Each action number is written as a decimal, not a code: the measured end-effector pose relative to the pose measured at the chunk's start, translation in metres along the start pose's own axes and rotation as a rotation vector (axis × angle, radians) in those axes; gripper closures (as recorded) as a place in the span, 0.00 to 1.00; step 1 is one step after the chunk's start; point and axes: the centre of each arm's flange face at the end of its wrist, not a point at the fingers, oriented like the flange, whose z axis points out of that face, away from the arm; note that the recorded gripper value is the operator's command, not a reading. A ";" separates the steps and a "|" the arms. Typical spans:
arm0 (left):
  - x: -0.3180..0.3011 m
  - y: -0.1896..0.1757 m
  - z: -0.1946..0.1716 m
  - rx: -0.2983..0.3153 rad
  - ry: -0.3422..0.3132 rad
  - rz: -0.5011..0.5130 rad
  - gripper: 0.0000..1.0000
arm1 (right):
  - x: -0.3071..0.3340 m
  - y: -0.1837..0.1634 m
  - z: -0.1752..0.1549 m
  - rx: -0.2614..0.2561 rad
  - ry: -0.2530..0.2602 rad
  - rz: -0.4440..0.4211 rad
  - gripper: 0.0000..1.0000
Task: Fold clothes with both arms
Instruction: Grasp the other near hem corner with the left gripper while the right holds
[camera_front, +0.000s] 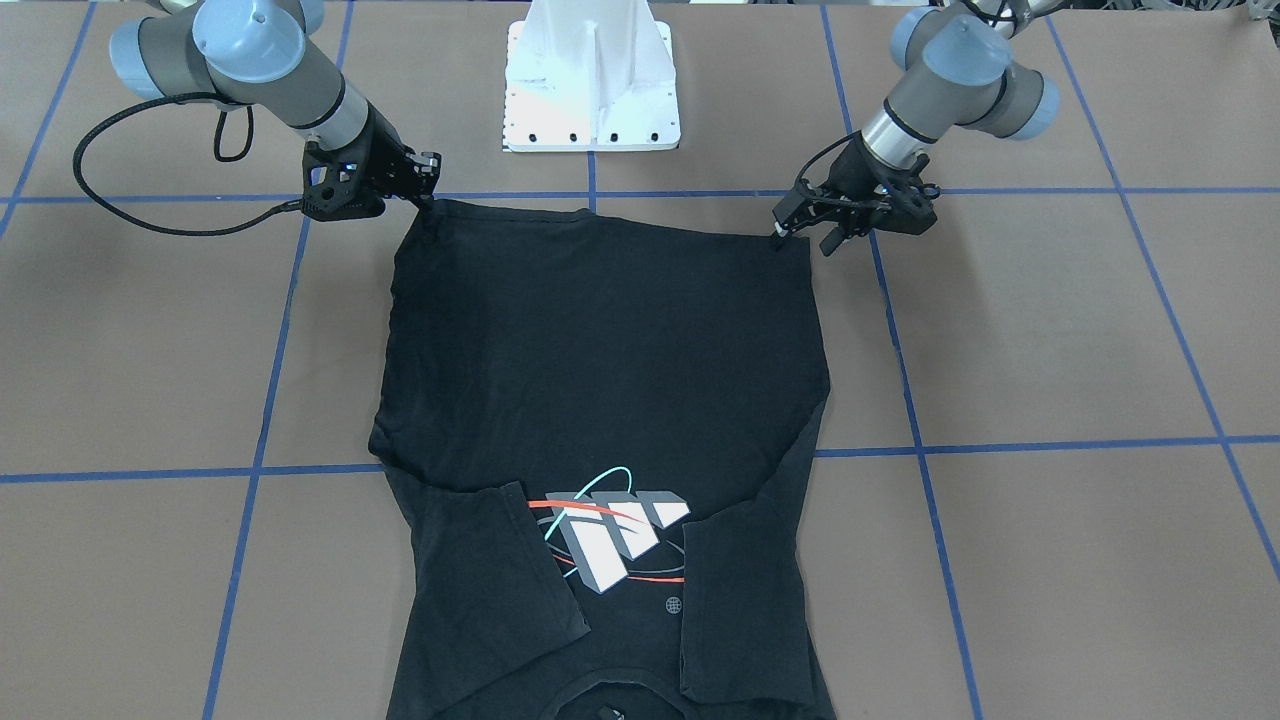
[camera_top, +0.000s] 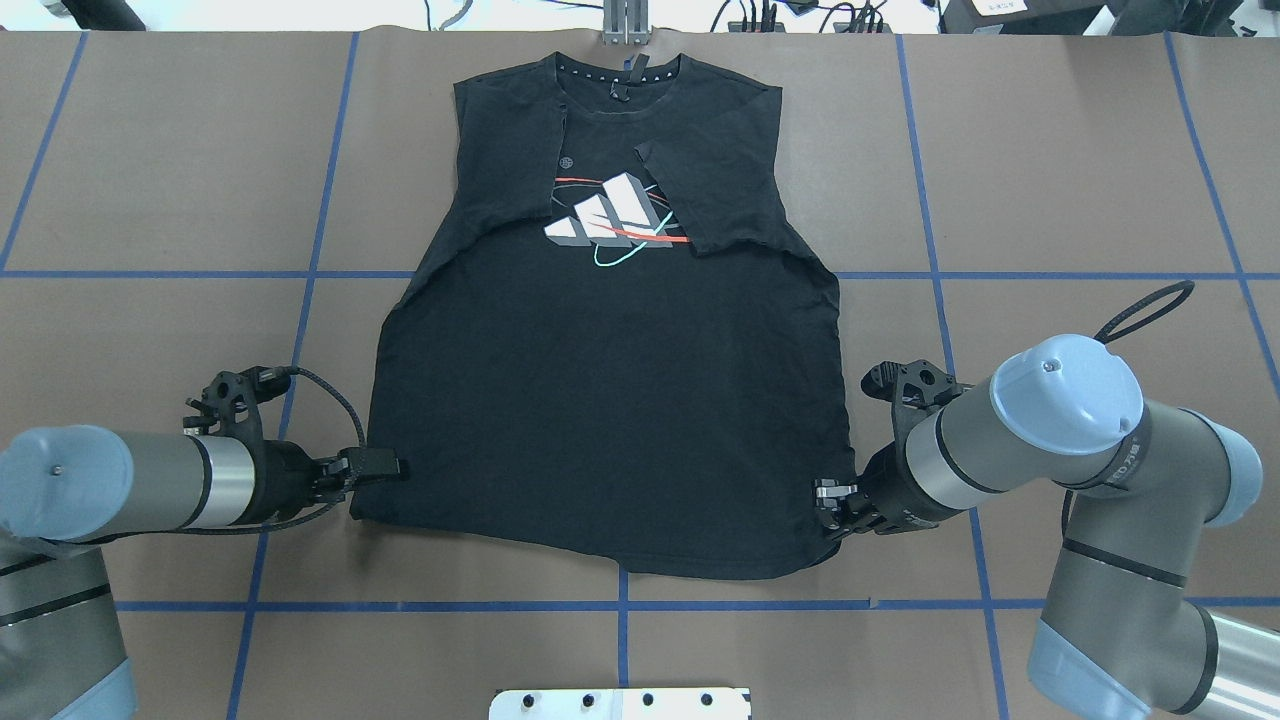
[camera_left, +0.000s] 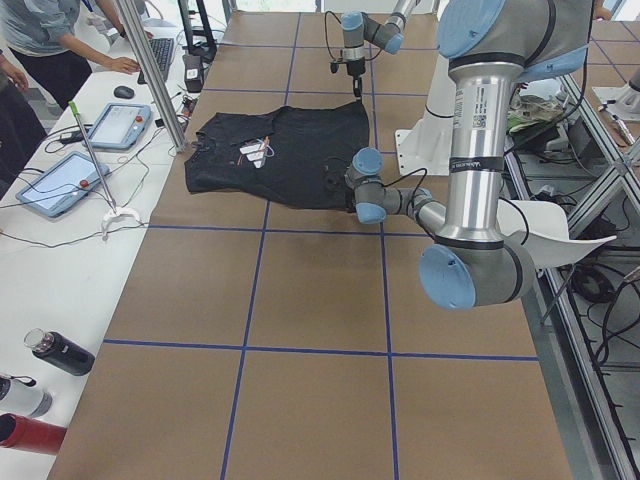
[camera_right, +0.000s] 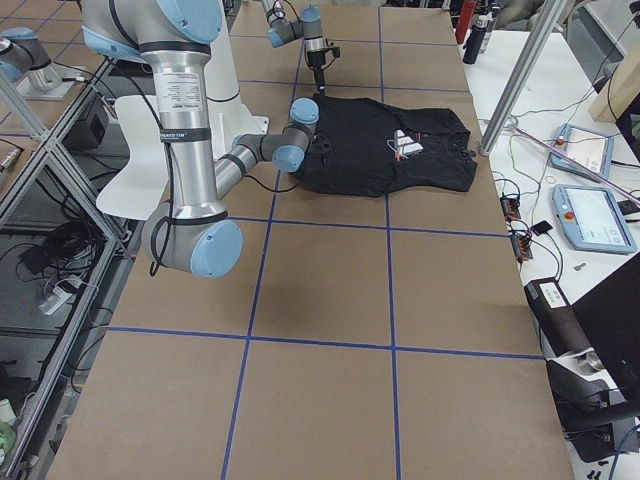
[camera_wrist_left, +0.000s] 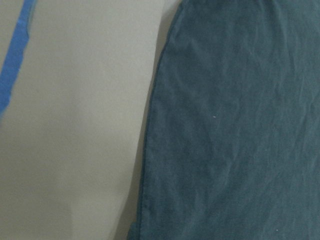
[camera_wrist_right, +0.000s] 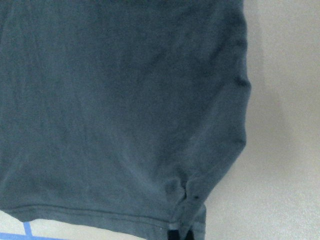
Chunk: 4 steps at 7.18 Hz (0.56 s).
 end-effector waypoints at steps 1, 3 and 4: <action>0.002 0.003 0.004 -0.002 -0.003 0.002 0.06 | 0.001 -0.002 -0.003 -0.006 -0.004 0.005 1.00; 0.001 0.004 0.008 -0.004 -0.011 0.002 0.06 | 0.003 -0.009 -0.012 -0.015 -0.013 0.017 1.00; 0.000 0.005 0.008 -0.006 -0.012 0.003 0.06 | 0.004 -0.010 -0.014 -0.015 -0.014 0.021 1.00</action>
